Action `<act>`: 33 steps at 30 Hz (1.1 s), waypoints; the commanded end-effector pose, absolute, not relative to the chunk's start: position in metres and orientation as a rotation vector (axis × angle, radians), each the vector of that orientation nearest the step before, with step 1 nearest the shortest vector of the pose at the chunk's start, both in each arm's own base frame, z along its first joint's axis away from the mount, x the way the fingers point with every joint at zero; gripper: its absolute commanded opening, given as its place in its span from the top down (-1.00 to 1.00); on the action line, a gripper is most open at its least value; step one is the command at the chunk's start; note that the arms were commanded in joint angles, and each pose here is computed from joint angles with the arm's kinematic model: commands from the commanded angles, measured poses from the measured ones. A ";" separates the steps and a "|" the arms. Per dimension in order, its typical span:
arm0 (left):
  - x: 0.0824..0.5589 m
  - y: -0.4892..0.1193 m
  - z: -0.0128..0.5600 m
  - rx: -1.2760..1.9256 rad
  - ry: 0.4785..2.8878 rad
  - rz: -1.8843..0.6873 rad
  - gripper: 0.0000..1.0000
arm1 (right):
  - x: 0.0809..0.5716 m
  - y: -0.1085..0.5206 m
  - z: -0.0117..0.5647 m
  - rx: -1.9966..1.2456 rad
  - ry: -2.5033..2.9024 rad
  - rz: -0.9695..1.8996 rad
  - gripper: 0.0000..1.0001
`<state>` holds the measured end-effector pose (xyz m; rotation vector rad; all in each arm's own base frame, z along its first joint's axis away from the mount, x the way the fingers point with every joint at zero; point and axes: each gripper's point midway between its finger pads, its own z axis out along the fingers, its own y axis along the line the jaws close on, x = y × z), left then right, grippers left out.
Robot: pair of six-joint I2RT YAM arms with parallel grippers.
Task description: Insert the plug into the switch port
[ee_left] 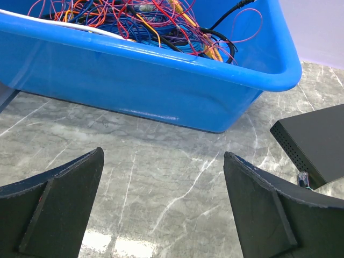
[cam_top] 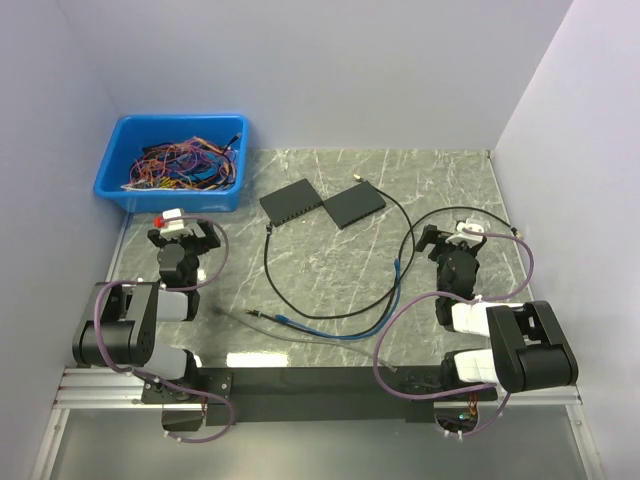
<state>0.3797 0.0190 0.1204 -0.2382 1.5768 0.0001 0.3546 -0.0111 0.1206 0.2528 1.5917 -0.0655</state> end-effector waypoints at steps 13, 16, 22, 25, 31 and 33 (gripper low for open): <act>0.382 0.017 0.128 -0.226 1.551 -0.010 -0.99 | 0.362 -0.012 0.143 0.258 1.521 -0.057 -1.00; 0.381 0.018 0.127 -0.227 1.554 -0.009 -0.99 | 0.367 0.003 0.141 0.158 1.624 -0.054 -1.00; 0.381 0.018 0.127 -0.227 1.553 -0.009 -0.99 | 0.387 0.060 0.181 0.029 1.826 0.088 -1.00; 0.381 0.018 0.127 -0.227 1.553 -0.009 -0.99 | 0.360 0.102 0.217 -0.075 1.726 0.162 -1.00; 0.381 0.018 0.126 -0.229 1.556 -0.010 -0.99 | 0.308 0.129 0.277 0.212 1.528 0.627 -1.00; 0.381 0.018 0.127 -0.230 1.552 -0.009 -0.99 | 0.298 0.145 0.268 0.146 1.549 0.721 -1.00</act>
